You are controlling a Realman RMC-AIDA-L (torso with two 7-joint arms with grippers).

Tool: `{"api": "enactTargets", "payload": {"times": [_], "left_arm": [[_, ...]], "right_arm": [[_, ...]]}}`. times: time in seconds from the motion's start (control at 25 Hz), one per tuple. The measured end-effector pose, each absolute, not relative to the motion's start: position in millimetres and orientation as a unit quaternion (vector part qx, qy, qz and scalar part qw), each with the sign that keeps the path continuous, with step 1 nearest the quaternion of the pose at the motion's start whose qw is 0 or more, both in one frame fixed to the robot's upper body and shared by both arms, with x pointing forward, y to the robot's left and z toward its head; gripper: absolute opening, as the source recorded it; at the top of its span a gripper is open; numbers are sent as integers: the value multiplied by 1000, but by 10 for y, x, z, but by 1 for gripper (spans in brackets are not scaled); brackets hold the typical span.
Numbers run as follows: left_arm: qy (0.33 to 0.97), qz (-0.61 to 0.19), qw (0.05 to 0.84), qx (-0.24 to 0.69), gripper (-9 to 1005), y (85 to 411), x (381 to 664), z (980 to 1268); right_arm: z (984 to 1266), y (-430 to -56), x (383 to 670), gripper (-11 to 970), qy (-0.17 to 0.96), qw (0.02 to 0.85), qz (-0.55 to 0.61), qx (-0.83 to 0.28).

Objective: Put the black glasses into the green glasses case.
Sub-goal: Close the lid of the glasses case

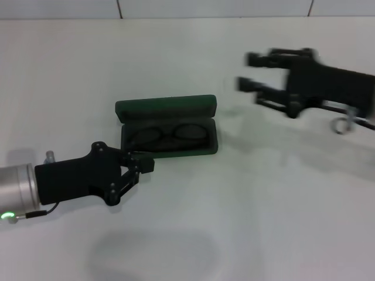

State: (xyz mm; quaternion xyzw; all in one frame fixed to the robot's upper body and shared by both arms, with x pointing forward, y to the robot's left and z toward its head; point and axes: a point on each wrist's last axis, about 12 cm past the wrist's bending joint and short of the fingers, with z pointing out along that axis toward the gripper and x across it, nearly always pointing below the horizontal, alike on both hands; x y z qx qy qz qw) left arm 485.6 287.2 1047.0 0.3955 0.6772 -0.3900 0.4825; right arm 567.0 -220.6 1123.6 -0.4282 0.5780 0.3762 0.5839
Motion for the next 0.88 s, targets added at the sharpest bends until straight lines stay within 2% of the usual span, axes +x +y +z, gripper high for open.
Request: {"api": "enactTargets", "payload": {"times": [0.12, 0.36, 0.56, 0.68, 0.88], "left_arm": [[685, -386, 480, 389, 13, 2844, 4897, 10457], [699, -381, 476, 372, 12, 2835, 4961, 10452], [729, -356, 472, 346, 13, 2857, 5056, 10406], [740, -342, 471, 336, 13, 2839, 5148, 10403], [755, -317, 482, 312, 13, 2865, 5301, 10429]], "right_arm": [[11004, -2612, 5405, 454, 602, 593, 362, -394], [10702, -2876, 5082, 501, 621, 580, 345, -399], [10432, -2955, 4857, 697, 654, 541, 345, -401], [10356, -2983, 4775, 868, 665, 533, 346, -391], [10322, -2999, 4725, 874, 670, 529, 347, -388]]}}
